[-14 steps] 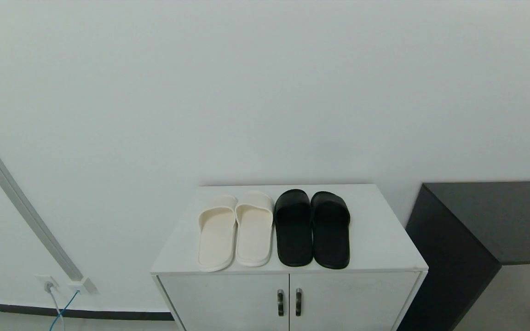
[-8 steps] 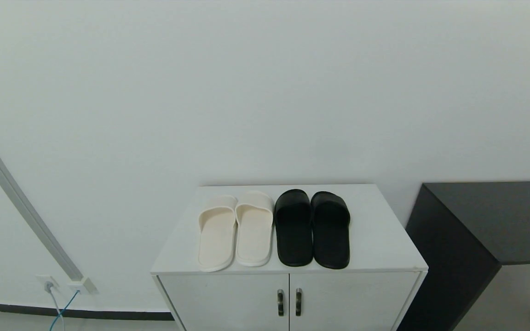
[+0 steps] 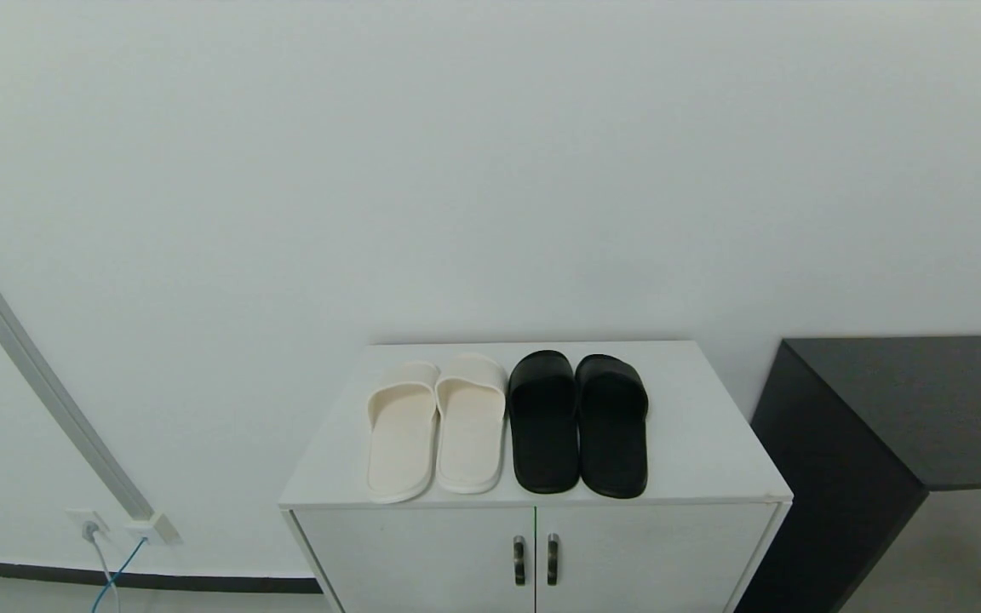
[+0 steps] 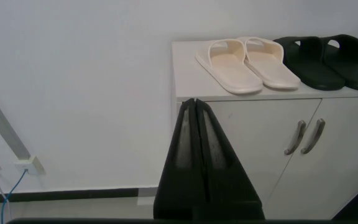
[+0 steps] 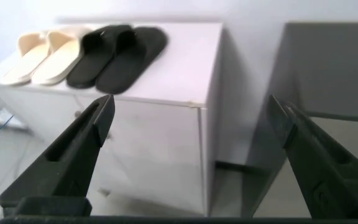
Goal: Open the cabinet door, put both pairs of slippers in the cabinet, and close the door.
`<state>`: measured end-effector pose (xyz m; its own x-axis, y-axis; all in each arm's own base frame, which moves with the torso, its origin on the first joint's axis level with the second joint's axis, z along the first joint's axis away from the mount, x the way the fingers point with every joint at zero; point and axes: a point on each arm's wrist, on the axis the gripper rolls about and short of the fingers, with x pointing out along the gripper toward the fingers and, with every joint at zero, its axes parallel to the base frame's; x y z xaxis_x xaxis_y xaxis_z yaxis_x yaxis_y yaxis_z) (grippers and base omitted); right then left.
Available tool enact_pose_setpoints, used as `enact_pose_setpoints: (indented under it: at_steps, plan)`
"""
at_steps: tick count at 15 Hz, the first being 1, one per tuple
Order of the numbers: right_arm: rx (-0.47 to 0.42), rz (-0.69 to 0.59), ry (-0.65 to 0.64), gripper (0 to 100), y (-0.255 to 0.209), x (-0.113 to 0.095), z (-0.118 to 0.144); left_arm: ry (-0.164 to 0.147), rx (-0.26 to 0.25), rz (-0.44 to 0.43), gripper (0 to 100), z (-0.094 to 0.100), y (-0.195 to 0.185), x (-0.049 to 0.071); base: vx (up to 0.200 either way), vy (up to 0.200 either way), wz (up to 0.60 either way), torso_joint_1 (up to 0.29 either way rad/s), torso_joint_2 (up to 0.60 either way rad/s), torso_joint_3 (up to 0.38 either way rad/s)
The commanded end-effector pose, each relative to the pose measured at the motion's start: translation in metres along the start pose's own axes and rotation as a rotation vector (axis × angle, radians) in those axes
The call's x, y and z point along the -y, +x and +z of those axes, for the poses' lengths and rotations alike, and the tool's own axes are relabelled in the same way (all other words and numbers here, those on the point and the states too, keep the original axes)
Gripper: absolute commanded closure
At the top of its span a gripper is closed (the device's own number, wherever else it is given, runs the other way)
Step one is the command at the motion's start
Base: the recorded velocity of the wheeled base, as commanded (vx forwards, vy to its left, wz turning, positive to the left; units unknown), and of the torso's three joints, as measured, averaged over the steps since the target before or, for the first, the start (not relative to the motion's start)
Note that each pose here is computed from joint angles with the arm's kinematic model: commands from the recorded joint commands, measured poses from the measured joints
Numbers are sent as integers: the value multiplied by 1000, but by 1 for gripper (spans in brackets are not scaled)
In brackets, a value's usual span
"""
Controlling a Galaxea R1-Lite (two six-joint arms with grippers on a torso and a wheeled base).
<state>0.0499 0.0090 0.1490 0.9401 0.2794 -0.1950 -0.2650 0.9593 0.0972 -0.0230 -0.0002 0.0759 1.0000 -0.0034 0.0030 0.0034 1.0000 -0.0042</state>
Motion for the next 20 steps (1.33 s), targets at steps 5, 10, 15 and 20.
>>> enact_pose_setpoints:
  at_steps: [5, 10, 15, 20]
  plan:
    - [-193, 155, -4, 0, 67, -11, 26, -3, -1, 3, 100, 0, 0, 0, 0, 0, 0, 0, 0, 0]
    - [-182, 144, 18, 0, 110, -48, 26, -3, -1, 2, 100, 0, 0, 0, 0, 0, 0, 0, 0, 0]
    - [-205, 126, 40, 0, 155, -70, 32, -3, -1, 6, 100, 0, 0, 0, 0, 0, 0, 0, 0, 0]
    - [-216, 83, 35, 0, 194, -109, 31, -2, -1, 6, 100, 0, 0, 0, 0, 0, 0, 0, 0, 0]
